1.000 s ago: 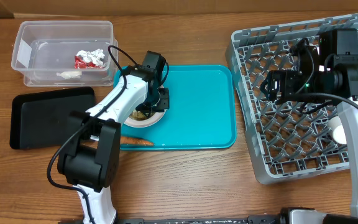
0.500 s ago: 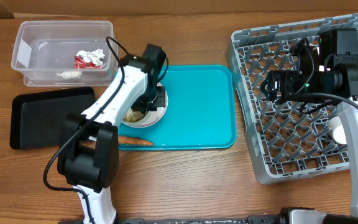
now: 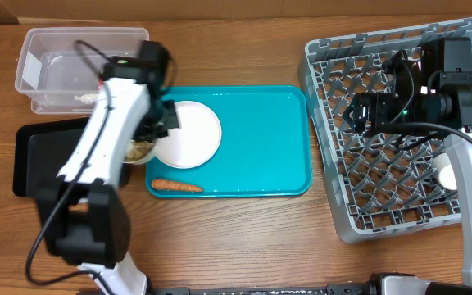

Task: Sort waste into correct bins and load items into the dishwasher
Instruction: 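Carry the bowl left over the black tray and tip it over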

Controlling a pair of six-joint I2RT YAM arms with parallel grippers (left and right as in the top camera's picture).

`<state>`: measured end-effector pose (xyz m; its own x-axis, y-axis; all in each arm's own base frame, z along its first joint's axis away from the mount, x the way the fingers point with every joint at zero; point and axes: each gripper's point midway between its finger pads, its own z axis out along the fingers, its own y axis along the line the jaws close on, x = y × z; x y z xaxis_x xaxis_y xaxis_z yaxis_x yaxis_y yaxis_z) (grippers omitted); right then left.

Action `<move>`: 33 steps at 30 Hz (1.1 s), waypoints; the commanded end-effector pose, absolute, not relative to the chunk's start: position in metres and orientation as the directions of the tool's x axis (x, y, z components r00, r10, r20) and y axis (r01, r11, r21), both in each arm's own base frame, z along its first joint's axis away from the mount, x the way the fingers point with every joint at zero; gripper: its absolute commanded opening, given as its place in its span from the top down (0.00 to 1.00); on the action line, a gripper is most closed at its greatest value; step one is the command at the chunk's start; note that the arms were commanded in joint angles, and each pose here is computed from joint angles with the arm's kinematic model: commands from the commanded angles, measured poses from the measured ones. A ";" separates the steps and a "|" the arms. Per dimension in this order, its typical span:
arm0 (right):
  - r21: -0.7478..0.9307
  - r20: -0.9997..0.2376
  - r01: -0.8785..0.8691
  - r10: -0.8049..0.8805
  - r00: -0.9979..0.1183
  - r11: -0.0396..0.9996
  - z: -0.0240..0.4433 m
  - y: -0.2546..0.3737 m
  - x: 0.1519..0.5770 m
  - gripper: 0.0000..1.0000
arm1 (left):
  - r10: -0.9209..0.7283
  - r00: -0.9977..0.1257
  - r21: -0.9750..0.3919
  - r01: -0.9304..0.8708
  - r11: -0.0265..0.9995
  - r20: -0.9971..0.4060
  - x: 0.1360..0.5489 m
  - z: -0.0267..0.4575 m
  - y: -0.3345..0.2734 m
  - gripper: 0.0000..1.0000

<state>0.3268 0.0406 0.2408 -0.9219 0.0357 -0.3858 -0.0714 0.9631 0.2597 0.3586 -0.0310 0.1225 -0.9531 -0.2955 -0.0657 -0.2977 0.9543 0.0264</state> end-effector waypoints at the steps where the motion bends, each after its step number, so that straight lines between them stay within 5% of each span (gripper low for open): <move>1: 0.254 -0.411 -0.076 0.036 -0.911 0.964 0.249 0.039 0.330 0.00 | -0.302 -0.946 -0.106 -0.290 0.951 -0.121 0.364 0.153 -0.012 0.96; 18: 0.254 -0.410 -0.076 0.036 -0.911 0.964 0.249 0.039 0.329 0.00 | -0.419 -0.898 -0.644 -0.244 0.725 -0.131 0.378 0.138 0.082 0.96; 27: 0.255 -0.404 -0.074 0.037 -0.914 0.964 0.248 0.039 0.328 0.00 | -0.486 -0.870 -0.860 -0.188 0.474 -0.078 0.391 0.118 0.093 0.96; 33: 0.255 -0.404 -0.074 0.037 -0.914 0.964 0.248 0.039 0.328 0.00 | -0.555 -0.829 -0.964 -0.195 0.182 0.062 0.398 0.119 0.093 0.96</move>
